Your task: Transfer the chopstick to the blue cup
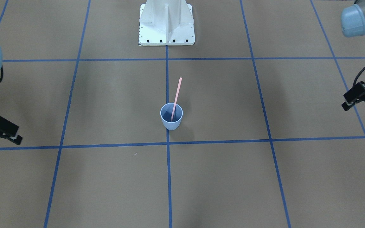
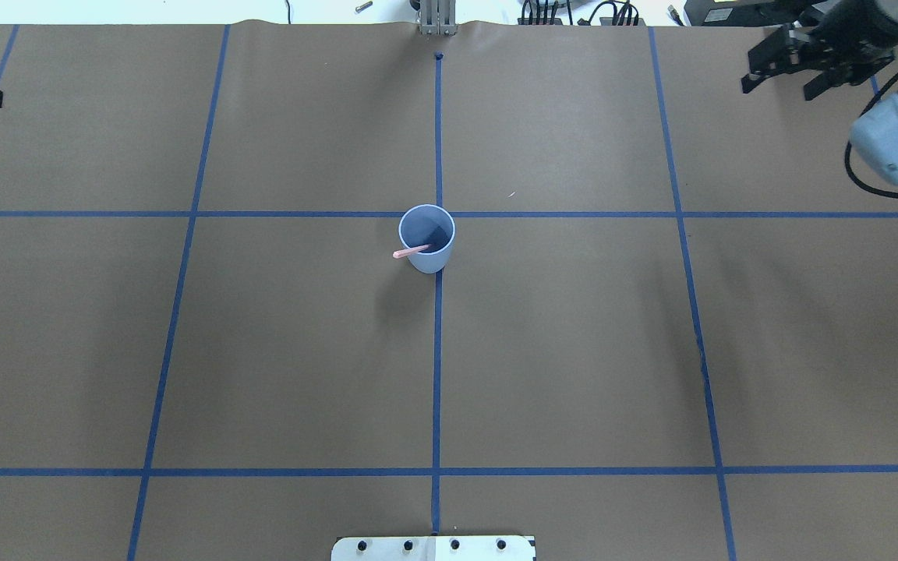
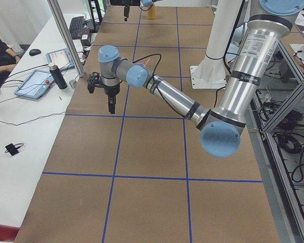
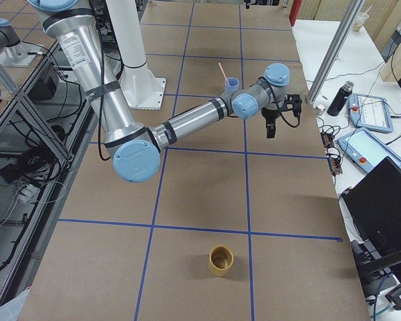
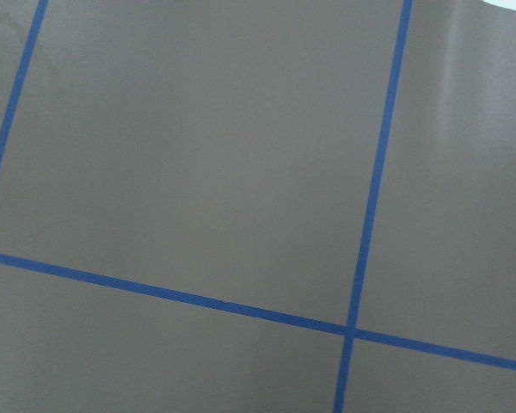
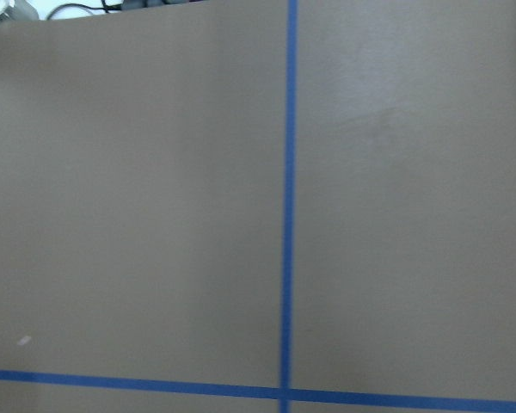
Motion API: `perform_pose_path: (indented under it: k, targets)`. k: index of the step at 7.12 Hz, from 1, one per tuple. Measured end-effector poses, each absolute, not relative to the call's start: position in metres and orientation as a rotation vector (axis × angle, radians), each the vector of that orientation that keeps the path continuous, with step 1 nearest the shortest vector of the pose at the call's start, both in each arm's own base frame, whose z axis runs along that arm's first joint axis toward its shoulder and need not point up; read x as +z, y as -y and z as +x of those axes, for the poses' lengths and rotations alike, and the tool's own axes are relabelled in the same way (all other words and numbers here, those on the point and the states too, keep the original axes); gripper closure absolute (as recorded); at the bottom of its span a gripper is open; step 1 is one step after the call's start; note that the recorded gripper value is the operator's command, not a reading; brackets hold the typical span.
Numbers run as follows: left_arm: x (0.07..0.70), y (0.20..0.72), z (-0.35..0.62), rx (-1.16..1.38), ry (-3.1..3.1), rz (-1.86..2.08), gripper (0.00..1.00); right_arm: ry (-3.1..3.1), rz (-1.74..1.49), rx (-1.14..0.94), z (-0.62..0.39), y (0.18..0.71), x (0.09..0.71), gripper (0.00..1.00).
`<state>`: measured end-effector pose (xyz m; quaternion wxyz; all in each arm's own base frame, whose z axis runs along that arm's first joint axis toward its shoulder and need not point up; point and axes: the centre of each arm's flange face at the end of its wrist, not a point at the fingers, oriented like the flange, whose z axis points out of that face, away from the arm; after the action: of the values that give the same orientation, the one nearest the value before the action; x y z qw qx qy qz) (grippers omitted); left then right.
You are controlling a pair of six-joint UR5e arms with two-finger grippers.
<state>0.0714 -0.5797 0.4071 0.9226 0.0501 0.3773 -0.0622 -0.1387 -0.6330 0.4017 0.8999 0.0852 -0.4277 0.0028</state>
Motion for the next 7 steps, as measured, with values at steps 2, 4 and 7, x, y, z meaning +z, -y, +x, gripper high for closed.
perform_pose_path:
  k: [2, 4, 7]
  targets:
    - [0.481, 0.555, -0.003, -0.096, -0.73, 0.104, 0.02, 0.792, 0.212, -0.146, -0.049, 0.618, 0.487, 0.0]
    - [0.55, 0.525, -0.06, -0.025, -0.701, 0.093, 0.02, 0.773, 0.189, -0.207, 0.005, 0.591, 0.56, 0.0]
    - [0.607, 0.508, -0.088, -0.045, -0.689, 0.035, 0.02, 0.777, 0.156, -0.197, 0.082, 0.554, 0.609, 0.0]
